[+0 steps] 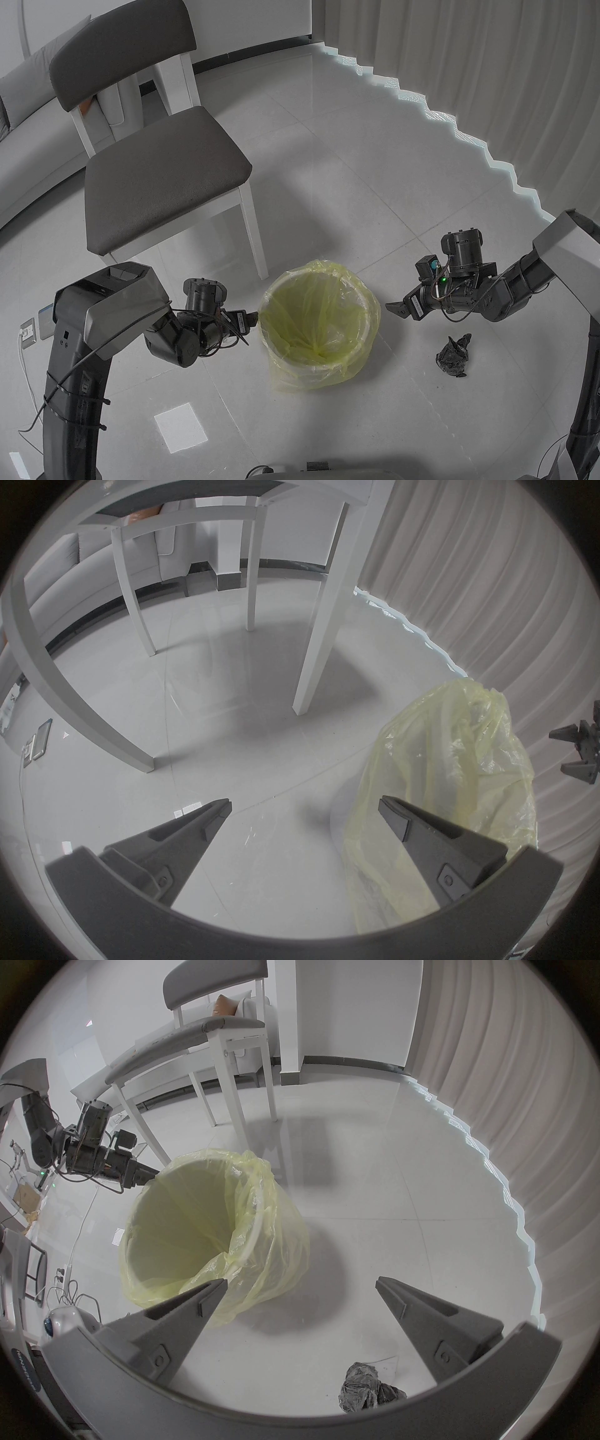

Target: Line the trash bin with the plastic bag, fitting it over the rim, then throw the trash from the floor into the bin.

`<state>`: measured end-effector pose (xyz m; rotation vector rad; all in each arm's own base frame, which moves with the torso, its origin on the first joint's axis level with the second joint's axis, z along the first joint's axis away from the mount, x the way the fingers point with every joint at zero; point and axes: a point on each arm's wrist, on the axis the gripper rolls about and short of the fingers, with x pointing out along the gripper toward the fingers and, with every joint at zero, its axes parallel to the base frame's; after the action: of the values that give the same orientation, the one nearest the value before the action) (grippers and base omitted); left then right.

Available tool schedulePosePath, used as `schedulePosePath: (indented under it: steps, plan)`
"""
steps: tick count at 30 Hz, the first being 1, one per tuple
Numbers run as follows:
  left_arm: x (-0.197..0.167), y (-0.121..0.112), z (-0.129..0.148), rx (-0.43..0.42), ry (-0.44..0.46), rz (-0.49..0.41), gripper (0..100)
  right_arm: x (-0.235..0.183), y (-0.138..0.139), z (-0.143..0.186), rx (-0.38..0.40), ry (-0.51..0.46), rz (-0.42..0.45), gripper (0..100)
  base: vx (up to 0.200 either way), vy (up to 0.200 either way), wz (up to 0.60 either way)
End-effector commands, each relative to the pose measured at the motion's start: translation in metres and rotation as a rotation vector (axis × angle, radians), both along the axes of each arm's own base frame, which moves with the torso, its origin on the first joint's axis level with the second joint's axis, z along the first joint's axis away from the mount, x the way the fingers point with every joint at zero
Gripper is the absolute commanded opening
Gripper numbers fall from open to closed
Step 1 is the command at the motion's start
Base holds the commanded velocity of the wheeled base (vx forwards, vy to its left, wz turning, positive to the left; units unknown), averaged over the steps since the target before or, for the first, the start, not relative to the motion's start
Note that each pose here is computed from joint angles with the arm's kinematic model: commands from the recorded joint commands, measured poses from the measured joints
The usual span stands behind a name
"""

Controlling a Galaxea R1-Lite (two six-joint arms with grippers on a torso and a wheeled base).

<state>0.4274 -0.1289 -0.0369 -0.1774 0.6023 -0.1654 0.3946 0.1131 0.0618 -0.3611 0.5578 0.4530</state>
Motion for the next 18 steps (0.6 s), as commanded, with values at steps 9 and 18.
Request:
schedulePosePath:
  steps: [9, 18]
  plan:
    - [-0.019, 0.044, 0.065, -0.06, -0.066, 0.058, 100, 0.023, 0.007, -0.035, -0.009, 0.037, 0.004, 100, 0.0, 0.0, 0.0]
    - [-0.039, 0.059, 0.096, -0.089, -0.12, 0.082, 100, 0.044, 0.022, -0.064, -0.013, 0.039, 0.018, 100, 0.0, 0.0, 0.0]
